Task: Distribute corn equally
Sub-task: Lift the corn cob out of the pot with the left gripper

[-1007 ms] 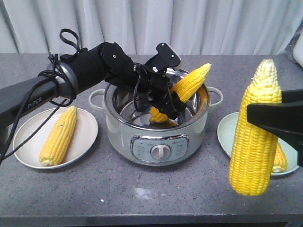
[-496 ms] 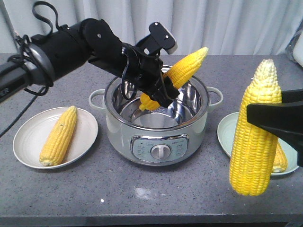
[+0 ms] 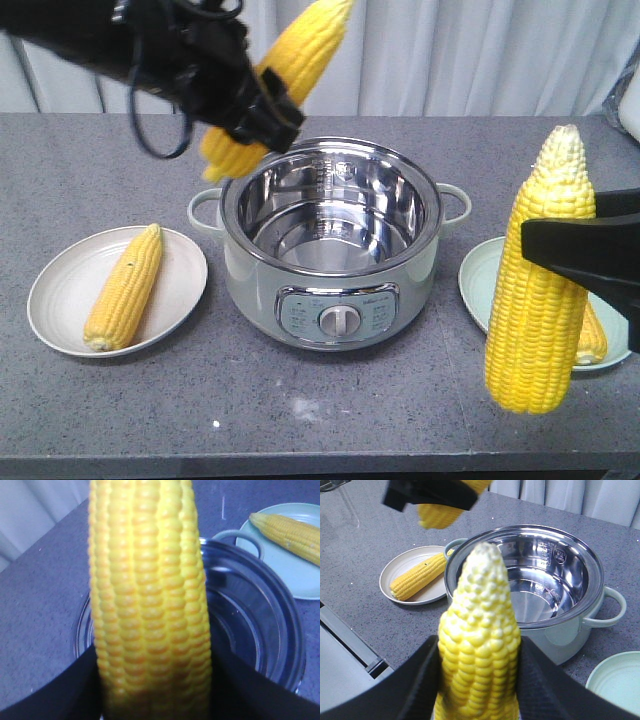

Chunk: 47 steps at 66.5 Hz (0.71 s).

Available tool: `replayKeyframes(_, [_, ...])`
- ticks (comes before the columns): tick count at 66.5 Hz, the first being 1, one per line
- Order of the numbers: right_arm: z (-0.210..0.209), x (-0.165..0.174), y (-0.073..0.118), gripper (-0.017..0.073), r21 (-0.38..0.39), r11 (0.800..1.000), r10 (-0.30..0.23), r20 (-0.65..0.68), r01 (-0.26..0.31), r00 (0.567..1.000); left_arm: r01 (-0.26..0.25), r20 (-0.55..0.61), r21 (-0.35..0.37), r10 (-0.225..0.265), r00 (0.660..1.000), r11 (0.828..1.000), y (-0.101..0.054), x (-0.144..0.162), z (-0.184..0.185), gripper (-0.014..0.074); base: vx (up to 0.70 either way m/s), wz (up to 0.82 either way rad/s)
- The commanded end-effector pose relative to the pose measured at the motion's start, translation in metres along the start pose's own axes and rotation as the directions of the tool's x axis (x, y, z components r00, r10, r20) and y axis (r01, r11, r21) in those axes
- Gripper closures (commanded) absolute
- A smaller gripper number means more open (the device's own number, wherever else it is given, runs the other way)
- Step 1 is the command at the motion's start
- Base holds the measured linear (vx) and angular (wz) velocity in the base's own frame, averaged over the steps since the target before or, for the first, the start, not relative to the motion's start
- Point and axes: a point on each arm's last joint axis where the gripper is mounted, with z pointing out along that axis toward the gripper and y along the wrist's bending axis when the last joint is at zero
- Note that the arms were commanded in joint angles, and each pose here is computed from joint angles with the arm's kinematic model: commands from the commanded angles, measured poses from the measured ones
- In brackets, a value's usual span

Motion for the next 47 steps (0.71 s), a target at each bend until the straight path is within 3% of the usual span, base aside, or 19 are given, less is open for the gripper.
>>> replayKeyframes(1, [-0.006, -0.012, 0.002, 0.0315, 0.011, 1.000, 0.000, 0.090, -0.001, 0.996, 0.033, 0.132, -0.063, -0.024, 0.991, 0.997, -0.006, 0.004, -0.041, 0.0323, 0.00, 0.00])
replayKeyframes(13, [-0.006, -0.012, 0.002, 0.0315, 0.011, 1.000, 0.000, 0.090, -0.001, 0.996, 0.083, 0.193, -0.083, -0.066, 0.979, 0.993, -0.021, 0.047, -0.071, 0.0323, 0.00, 0.00])
replayKeyframes(27, [-0.006, -0.012, 0.002, 0.0315, 0.011, 1.000, 0.000, 0.090, -0.001, 0.996, 0.094, 0.226, -0.092, -0.071, 0.972, 0.991, -0.039, 0.092, -0.107, 0.0323, 0.00, 0.00])
replayKeyframes(47, [-0.006, -0.012, 0.002, 0.0315, 0.011, 1.000, 0.000, 0.090, -0.001, 0.996, 0.173, 0.311, -0.115, -0.130, 0.942, 0.978, -0.057, 0.144, -0.148, 0.0323, 0.00, 0.00])
